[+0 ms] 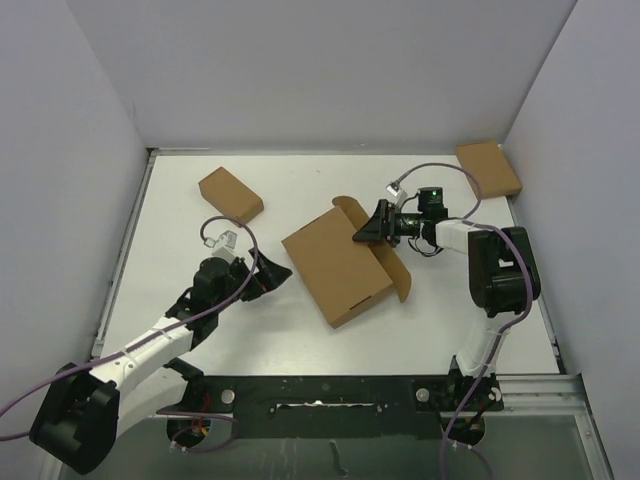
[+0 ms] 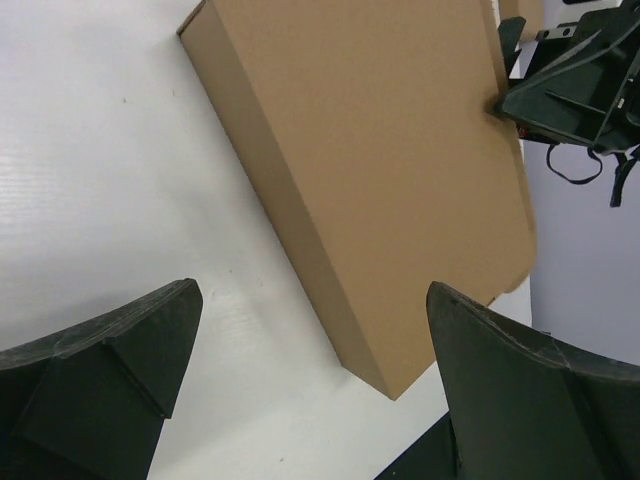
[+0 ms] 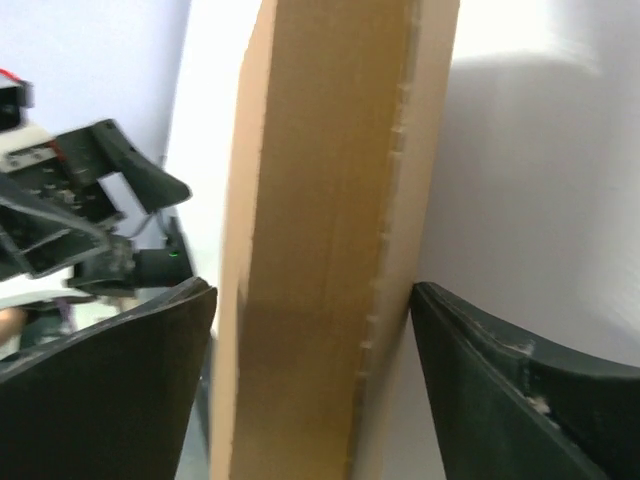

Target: Fold the paper box

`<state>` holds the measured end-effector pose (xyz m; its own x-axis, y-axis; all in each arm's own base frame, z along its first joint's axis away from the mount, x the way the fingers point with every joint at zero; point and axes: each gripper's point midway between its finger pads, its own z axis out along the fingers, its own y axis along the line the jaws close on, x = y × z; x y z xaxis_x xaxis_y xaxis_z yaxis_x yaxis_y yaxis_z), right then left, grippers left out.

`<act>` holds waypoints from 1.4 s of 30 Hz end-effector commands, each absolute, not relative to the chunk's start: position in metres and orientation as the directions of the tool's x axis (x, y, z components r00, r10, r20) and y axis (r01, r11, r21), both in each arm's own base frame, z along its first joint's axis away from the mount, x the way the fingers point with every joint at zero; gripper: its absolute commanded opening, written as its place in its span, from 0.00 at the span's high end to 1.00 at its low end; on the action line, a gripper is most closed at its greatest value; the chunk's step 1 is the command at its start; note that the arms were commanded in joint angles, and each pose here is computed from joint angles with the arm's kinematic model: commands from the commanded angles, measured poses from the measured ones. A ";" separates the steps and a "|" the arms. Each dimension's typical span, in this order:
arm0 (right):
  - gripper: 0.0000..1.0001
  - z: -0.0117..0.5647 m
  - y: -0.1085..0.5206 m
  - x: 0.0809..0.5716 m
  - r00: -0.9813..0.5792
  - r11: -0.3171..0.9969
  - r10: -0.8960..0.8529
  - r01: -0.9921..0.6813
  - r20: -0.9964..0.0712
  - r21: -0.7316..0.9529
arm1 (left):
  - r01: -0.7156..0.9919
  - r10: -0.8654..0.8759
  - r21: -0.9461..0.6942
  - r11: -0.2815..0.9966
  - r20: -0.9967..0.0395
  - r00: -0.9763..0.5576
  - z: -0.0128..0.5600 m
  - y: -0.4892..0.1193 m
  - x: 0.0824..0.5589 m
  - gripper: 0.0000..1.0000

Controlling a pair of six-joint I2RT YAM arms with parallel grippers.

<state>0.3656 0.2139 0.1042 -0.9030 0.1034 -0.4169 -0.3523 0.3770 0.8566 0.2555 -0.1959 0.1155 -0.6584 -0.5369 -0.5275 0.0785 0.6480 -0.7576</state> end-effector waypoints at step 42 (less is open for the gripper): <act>0.88 0.074 0.219 0.275 -0.364 0.207 -0.673 -0.928 -0.644 0.308 | 0.114 -0.293 -0.487 0.866 -0.679 -0.673 0.114 -0.217 0.276 0.15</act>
